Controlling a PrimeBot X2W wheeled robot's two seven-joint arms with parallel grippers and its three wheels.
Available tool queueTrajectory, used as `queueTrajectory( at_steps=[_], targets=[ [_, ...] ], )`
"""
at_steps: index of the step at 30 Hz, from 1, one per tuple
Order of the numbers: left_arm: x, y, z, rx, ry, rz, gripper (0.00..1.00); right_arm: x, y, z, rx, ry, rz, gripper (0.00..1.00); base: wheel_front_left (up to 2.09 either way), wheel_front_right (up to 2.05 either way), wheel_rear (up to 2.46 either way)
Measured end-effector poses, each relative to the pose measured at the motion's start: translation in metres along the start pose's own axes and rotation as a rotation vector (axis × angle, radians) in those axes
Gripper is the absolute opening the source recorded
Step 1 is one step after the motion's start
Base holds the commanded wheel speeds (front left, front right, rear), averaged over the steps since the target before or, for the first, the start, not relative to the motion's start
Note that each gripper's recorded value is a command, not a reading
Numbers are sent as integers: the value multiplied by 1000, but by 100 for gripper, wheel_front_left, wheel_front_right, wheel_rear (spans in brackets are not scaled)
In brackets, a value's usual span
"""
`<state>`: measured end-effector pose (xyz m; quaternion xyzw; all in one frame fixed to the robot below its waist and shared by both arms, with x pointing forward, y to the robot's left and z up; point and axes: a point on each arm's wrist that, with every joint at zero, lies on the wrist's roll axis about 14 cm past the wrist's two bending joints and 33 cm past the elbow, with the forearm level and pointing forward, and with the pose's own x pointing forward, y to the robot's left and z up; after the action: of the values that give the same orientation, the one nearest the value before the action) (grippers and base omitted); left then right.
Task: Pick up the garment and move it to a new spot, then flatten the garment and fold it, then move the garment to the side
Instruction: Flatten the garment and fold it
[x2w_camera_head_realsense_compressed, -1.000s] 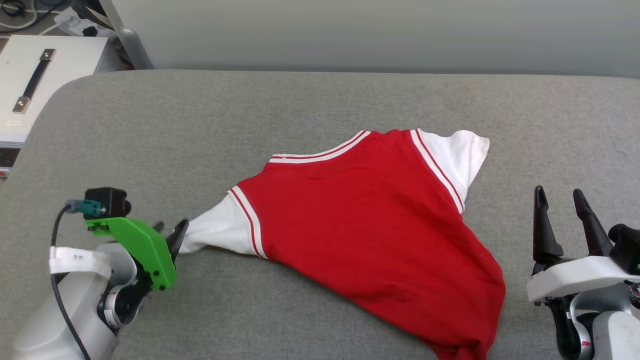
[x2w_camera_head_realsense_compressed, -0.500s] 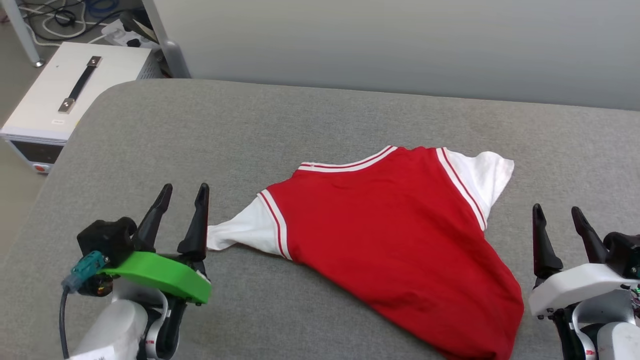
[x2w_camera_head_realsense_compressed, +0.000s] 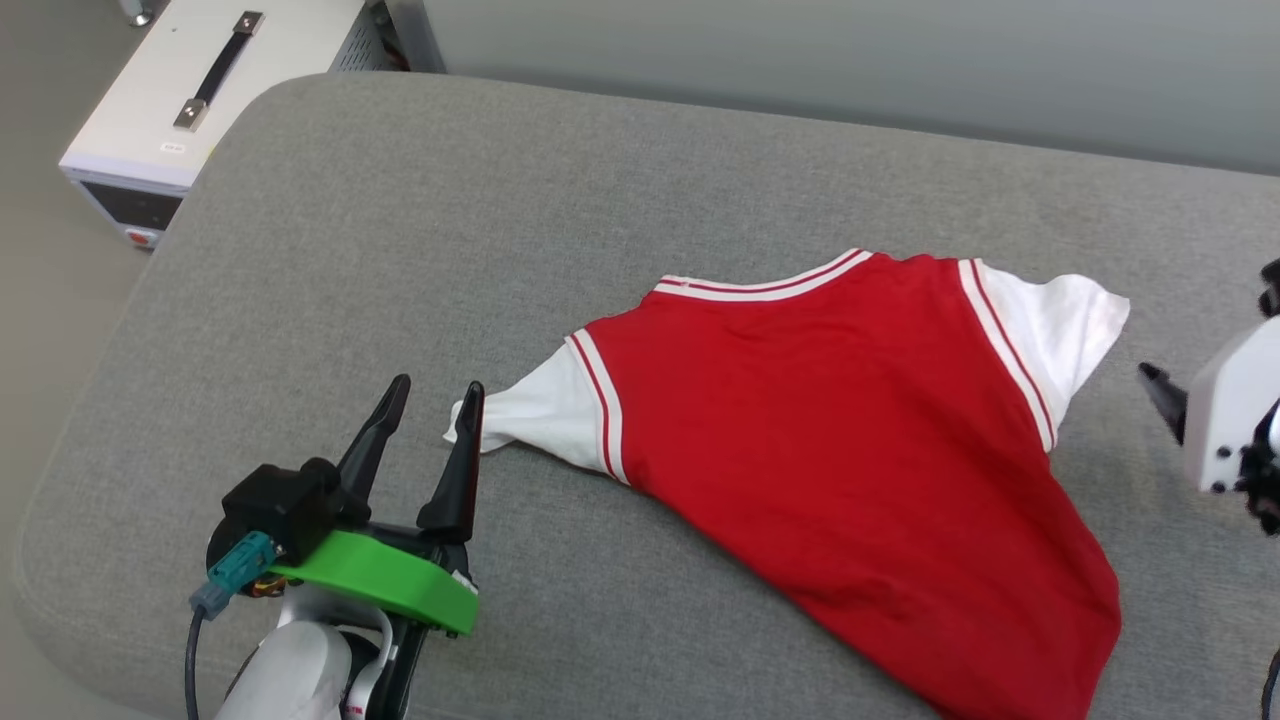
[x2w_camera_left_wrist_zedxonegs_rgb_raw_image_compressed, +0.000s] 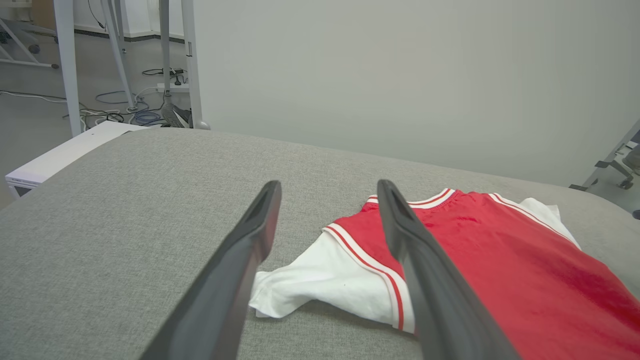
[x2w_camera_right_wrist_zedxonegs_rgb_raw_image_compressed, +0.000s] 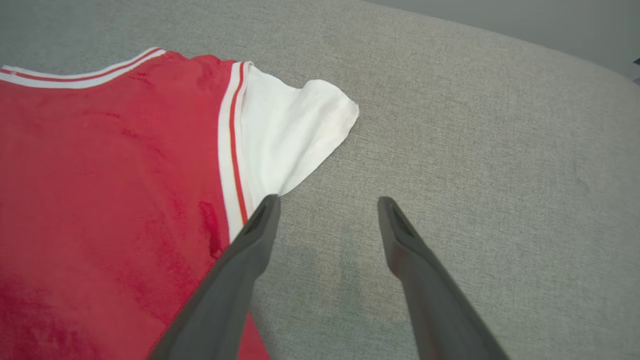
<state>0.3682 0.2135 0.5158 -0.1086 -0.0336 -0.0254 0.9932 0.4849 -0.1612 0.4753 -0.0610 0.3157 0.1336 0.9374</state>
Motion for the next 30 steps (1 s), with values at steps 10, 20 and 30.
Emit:
queueTrajectory(
  at_steps=[10,20,30],
  targets=[
    [20,14,-10,2,8,48,100,65,-24,18,24,226,-10,100,0,0,0],
    [20,35,-22,13,39,129,100,121,-11,-20,-7,380,25,100,0,0,0],
    [16,46,-28,34,60,165,100,128,-3,-34,-58,435,52,0,0,0,0]
  ],
)
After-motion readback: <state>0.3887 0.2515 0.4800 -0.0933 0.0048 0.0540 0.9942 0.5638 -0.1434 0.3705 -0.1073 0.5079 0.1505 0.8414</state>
